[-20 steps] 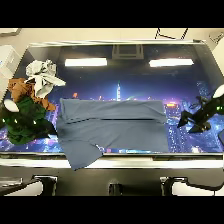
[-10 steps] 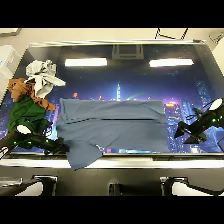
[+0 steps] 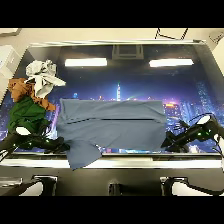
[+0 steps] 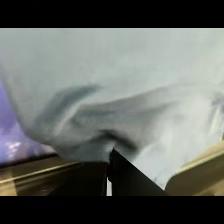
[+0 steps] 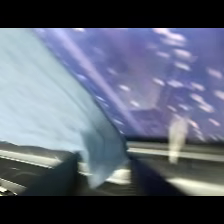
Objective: Fold the clothes and pants, and hang the long-sleeved shirts on hangers.
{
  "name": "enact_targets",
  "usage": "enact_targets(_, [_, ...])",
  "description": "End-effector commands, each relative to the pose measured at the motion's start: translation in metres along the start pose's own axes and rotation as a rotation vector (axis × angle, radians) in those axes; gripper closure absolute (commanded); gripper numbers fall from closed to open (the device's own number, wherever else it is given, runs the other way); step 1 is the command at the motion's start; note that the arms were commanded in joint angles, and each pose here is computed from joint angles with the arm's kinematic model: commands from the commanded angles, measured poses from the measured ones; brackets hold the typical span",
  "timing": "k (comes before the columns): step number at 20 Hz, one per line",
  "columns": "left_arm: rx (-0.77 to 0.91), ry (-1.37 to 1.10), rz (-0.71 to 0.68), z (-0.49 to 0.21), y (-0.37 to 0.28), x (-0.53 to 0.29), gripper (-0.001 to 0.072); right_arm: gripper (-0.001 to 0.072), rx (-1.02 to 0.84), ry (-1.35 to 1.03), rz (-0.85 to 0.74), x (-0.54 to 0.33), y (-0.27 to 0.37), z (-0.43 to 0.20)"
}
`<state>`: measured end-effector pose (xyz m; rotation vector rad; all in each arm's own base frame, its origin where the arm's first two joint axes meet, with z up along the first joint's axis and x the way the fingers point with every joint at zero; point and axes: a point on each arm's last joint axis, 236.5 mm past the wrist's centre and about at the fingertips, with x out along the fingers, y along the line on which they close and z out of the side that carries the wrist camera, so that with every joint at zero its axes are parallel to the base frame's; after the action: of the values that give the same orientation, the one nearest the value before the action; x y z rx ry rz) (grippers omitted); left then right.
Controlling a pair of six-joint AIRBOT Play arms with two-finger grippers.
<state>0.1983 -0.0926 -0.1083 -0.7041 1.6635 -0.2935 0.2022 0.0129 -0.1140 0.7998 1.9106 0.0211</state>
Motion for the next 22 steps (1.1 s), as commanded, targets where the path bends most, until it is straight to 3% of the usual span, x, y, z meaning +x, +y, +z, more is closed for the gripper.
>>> enact_targets(1, [0.033,-0.034,-0.011,0.003,-0.01,-0.01,0.069,0.0669,-0.021,-0.084,0.067,0.011,0.011,0.02])
enact_targets(5, [0.174,-0.132,0.068,0.038,-0.026,-0.059,0.0691,0.0675,-0.134,-0.159,0.07,-0.043,0.036,0.041])
enact_targets(10, [0.299,-0.472,0.096,0.143,-0.086,-0.136,0.0691,0.0675,-0.203,-0.416,0.034,-0.121,0.096,0.103])
enact_targets(12, [0.346,-0.47,0.095,0.173,-0.106,-0.132,0.069,0.0675,-0.209,-0.471,-0.001,-0.118,0.114,0.135])
enact_targets(17, [0.264,-0.39,0.085,0.234,-0.1,-0.094,0.069,0.0673,-0.165,-0.542,0.035,-0.113,0.141,0.191])
enact_targets(22, [0.203,-0.291,0.09,0.242,-0.079,-0.056,0.0688,0.0672,-0.138,-0.504,0.066,-0.093,0.14,0.202])
